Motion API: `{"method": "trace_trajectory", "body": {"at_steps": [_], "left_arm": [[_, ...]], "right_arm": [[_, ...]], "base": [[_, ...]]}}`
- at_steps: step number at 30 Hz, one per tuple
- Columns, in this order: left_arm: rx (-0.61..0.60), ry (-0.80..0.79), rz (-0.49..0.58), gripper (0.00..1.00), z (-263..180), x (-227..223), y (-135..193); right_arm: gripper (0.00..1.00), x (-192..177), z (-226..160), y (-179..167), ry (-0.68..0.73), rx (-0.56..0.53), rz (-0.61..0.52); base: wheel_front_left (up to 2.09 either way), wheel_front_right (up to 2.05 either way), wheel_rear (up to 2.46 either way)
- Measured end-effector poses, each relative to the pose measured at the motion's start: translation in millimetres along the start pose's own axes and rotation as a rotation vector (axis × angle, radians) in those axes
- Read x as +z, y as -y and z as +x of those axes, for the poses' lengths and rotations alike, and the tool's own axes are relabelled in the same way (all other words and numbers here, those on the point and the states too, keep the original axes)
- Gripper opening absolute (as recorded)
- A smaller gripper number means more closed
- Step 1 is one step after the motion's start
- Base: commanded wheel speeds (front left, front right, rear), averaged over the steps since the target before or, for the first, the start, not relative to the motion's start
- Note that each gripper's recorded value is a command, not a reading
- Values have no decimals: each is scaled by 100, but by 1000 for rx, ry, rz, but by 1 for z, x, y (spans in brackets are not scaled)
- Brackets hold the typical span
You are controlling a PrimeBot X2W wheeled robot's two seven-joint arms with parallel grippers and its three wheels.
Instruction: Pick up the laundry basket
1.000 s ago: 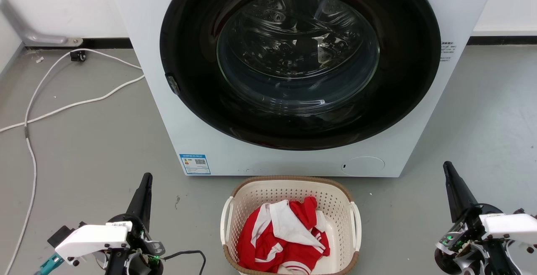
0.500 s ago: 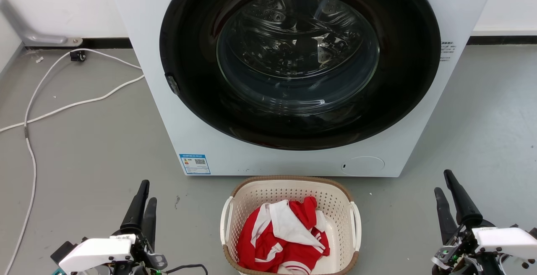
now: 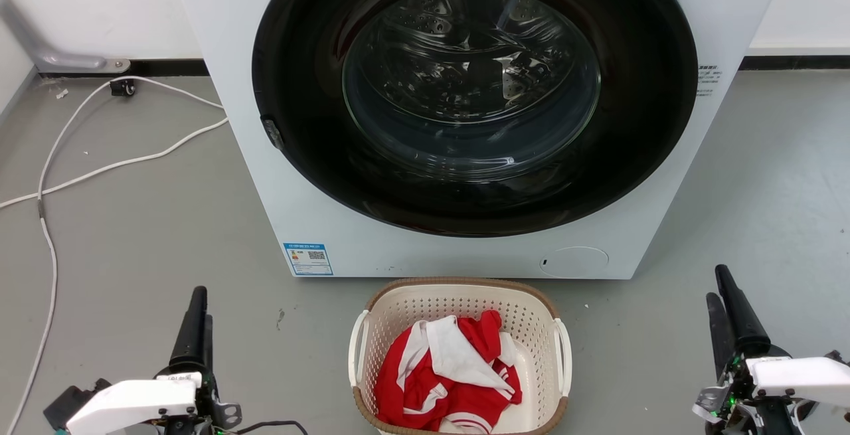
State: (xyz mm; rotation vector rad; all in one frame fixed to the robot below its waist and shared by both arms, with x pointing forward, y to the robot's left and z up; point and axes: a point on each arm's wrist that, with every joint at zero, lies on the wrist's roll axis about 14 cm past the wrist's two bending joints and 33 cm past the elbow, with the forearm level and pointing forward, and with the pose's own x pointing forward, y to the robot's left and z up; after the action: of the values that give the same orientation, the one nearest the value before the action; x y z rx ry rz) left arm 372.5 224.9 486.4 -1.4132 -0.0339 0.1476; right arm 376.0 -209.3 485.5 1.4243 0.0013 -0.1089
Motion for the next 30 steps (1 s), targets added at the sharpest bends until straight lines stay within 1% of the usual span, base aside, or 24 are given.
{"method": "trace_trajectory", "body": {"at_steps": [5, 11, 15, 19, 23, 24, 25, 26, 27, 28, 29, 30], "left_arm": [[-11, 22, 84, 100, 1, 6, 7], [-64, 55, 200, 100, 3, 11, 29], [-82, 61, 267, 100, 1, 10, 36], [-109, 57, 368, 100, 0, 4, 45], [-151, 46, 439, 100, -1, -6, 56], [-158, 43, 459, 100, -2, -8, 57], [-158, 43, 459, 100, -2, -8, 57], [-171, 41, 508, 100, -3, -11, 60], [-177, 38, 537, 100, -4, -14, 61], [-177, 38, 537, 100, -4, -14, 61], [-194, 36, 600, 100, -4, -18, 65], [-194, 36, 600, 100, -4, -18, 65]], "right_arm": [[100, 6, 1, -4, 22, 13, -80], [100, 11, 2, -17, 47, 50, -239], [100, 13, 3, -30, 62, 89, -343], [100, 10, 4, -42, 66, 126, -460], [100, 5, 4, -55, 69, 171, -575], [100, 4, 4, -58, 71, 179, -600], [100, 4, 4, -58, 71, 179, -600], [100, 2, 3, -62, 72, 195, -651], [100, 0, 3, -64, 72, 203, -675], [100, 0, 3, -64, 72, 203, -675], [100, -1, 3, -67, 76, 215, -718], [100, -1, 3, -67, 76, 215, -718]], "base": [[0, 0, 0], [0, 0, 0], [0, 0, 0], [0, 0, 0], [0, 0, 0], [0, 0, 0], [0, 0, 0], [0, 0, 0], [0, 0, 0], [0, 0, 0], [0, 0, 0], [0, 0, 0]]}}
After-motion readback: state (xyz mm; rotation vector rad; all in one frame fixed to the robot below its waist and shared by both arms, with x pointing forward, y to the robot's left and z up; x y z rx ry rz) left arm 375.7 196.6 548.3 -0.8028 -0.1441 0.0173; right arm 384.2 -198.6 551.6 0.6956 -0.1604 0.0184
